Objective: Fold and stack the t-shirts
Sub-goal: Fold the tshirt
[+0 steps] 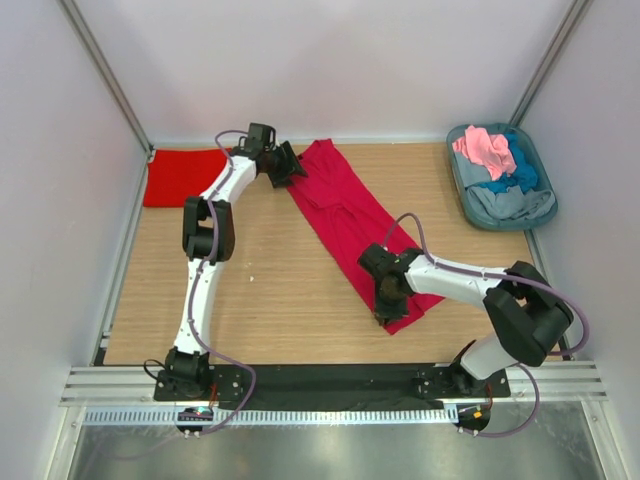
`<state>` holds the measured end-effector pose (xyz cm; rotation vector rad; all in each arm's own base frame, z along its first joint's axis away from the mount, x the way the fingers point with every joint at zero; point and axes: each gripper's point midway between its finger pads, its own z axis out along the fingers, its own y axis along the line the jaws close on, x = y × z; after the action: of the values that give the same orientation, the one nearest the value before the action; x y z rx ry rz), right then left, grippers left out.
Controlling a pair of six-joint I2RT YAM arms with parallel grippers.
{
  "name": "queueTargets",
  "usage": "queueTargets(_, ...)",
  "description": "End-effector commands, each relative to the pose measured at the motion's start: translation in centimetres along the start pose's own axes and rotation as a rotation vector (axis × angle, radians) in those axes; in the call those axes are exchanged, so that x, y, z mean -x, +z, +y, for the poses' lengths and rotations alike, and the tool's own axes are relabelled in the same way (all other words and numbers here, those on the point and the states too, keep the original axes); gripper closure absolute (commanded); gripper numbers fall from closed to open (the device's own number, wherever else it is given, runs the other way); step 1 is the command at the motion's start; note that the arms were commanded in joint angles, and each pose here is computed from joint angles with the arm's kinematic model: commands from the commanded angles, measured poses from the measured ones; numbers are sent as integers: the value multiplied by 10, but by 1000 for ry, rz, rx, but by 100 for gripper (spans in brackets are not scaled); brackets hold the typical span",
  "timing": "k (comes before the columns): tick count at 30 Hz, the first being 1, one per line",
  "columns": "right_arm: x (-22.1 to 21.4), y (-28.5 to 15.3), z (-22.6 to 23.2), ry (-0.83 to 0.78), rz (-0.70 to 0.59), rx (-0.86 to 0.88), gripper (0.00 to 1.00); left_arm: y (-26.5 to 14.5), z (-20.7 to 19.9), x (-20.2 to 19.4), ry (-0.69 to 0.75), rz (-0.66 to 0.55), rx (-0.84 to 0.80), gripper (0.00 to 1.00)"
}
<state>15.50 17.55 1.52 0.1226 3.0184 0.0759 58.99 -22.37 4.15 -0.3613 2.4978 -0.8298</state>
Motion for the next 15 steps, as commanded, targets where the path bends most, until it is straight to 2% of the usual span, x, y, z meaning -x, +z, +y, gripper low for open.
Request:
queueTargets(1, -7, 10, -12, 13, -1, -36, 79, 31, 49, -19, -44, 39, 85, 41)
queueTargets(6, -18, 12, -9, 33, 1, 2, 79, 34, 49, -8, -67, 10, 68, 41)
queueTargets(13, -37, 8, 31, 14, 9, 90, 78, 34, 51, 9, -100, -23, 33, 40)
queueTargets(15, -39, 4, 44, 7, 6, 105, 78, 26, 39, 18, -104, -37, -8, 40)
